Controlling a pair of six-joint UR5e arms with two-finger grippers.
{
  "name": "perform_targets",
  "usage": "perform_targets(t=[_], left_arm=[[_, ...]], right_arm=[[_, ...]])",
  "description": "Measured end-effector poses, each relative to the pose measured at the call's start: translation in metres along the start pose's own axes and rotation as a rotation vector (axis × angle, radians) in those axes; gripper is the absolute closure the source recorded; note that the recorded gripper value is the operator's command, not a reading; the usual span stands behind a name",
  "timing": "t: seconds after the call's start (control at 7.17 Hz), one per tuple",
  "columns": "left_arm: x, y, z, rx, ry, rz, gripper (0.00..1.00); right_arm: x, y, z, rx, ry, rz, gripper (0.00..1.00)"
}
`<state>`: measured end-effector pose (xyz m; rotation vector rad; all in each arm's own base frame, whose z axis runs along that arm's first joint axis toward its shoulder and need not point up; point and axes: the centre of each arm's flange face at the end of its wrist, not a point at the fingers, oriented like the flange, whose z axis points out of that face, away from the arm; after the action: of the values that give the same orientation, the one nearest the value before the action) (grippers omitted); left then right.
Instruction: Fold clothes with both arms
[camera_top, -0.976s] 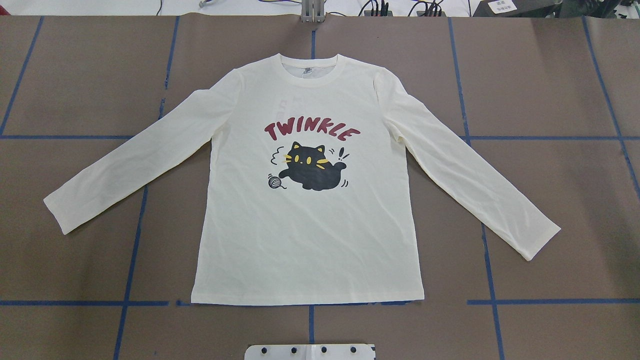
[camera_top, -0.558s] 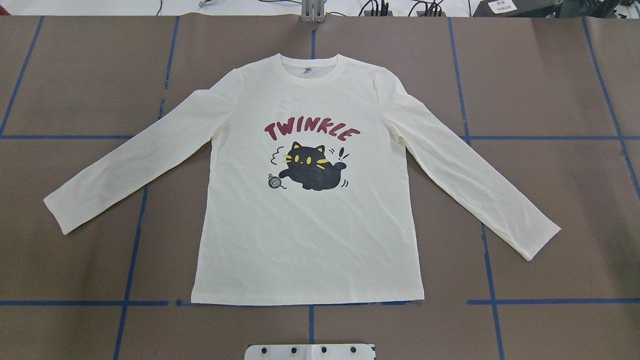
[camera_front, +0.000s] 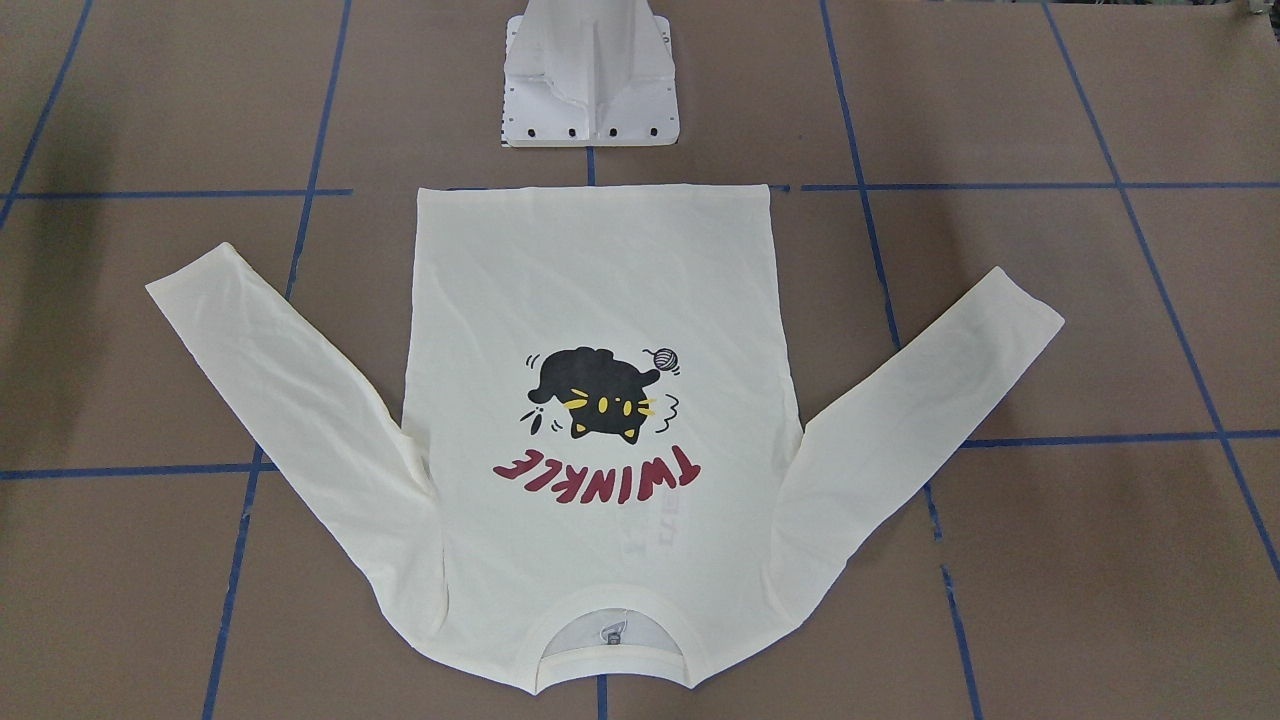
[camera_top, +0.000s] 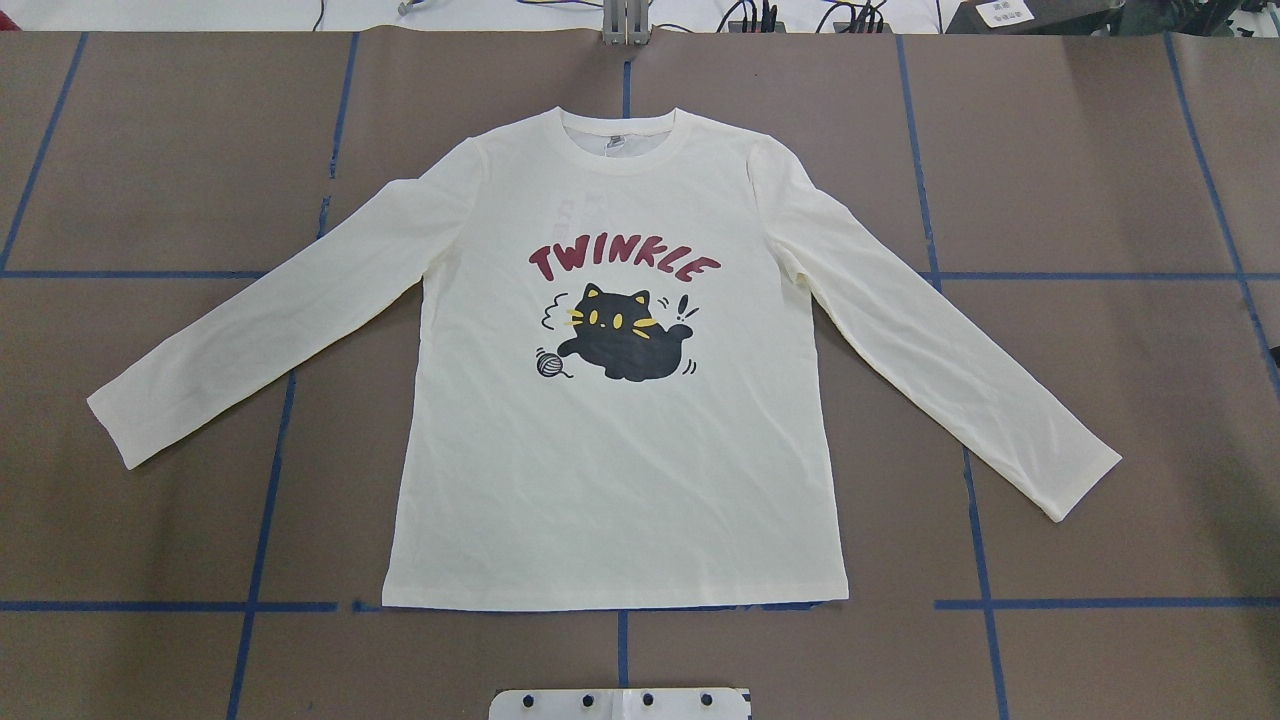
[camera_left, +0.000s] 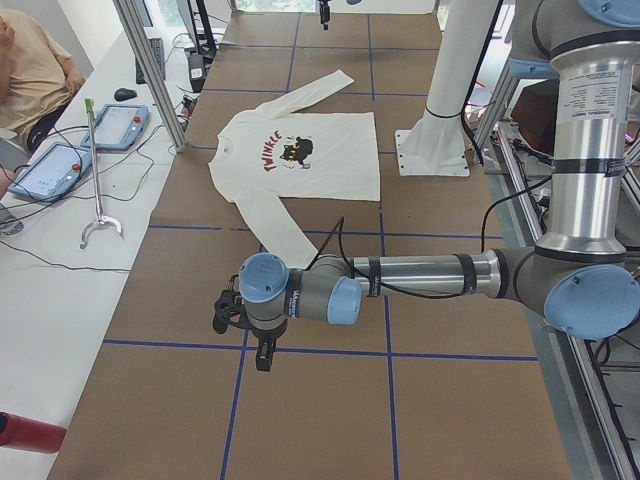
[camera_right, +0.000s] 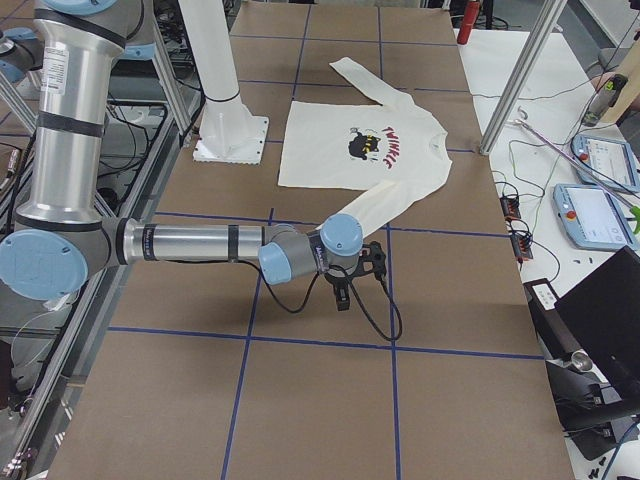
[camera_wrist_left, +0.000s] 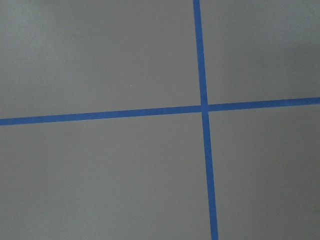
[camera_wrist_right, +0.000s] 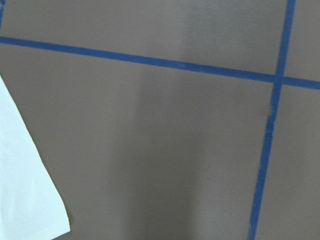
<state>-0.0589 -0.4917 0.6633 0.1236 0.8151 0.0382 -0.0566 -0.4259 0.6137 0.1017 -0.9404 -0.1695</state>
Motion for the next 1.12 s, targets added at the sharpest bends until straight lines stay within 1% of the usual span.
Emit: perform_targets(t=[0.14, 0.28, 0.42, 0.56, 0.7, 0.84, 0.98, 1.12], left_arm=[[0.006, -0.003, -0.003, 0.010, 0.025, 0.013, 0.00], [0.016, -0.004, -0.008, 0.028, 0.071, 0.038, 0.00], [0.028, -0.005, -0.014, 0.059, 0.128, 0.081, 0.00], [0.035, -0.003, -0.018, 0.098, 0.159, 0.133, 0.00], [0.038, 0.000, -0.018, 0.124, 0.172, 0.169, 0.00], [0.038, 0.002, -0.016, 0.131, 0.176, 0.181, 0.00], [0.037, 0.005, -0.015, 0.131, 0.178, 0.183, 0.00], [0.035, 0.008, -0.013, 0.129, 0.179, 0.182, 0.00]], right_arm=[[-0.024, 0.005, 0.022, -0.017, -0.028, 0.034, 0.00], [-0.049, 0.013, 0.048, -0.032, -0.033, 0.059, 0.01], [-0.071, 0.024, 0.071, -0.035, -0.029, 0.087, 0.03], [-0.092, 0.036, 0.091, -0.036, -0.041, 0.156, 0.08], [-0.110, 0.047, 0.109, -0.032, -0.046, 0.231, 0.17], [-0.121, 0.054, 0.123, -0.017, -0.035, 0.289, 0.22], [-0.124, 0.058, 0.129, -0.006, -0.026, 0.326, 0.30], [-0.122, 0.059, 0.132, 0.011, -0.013, 0.344, 0.41]])
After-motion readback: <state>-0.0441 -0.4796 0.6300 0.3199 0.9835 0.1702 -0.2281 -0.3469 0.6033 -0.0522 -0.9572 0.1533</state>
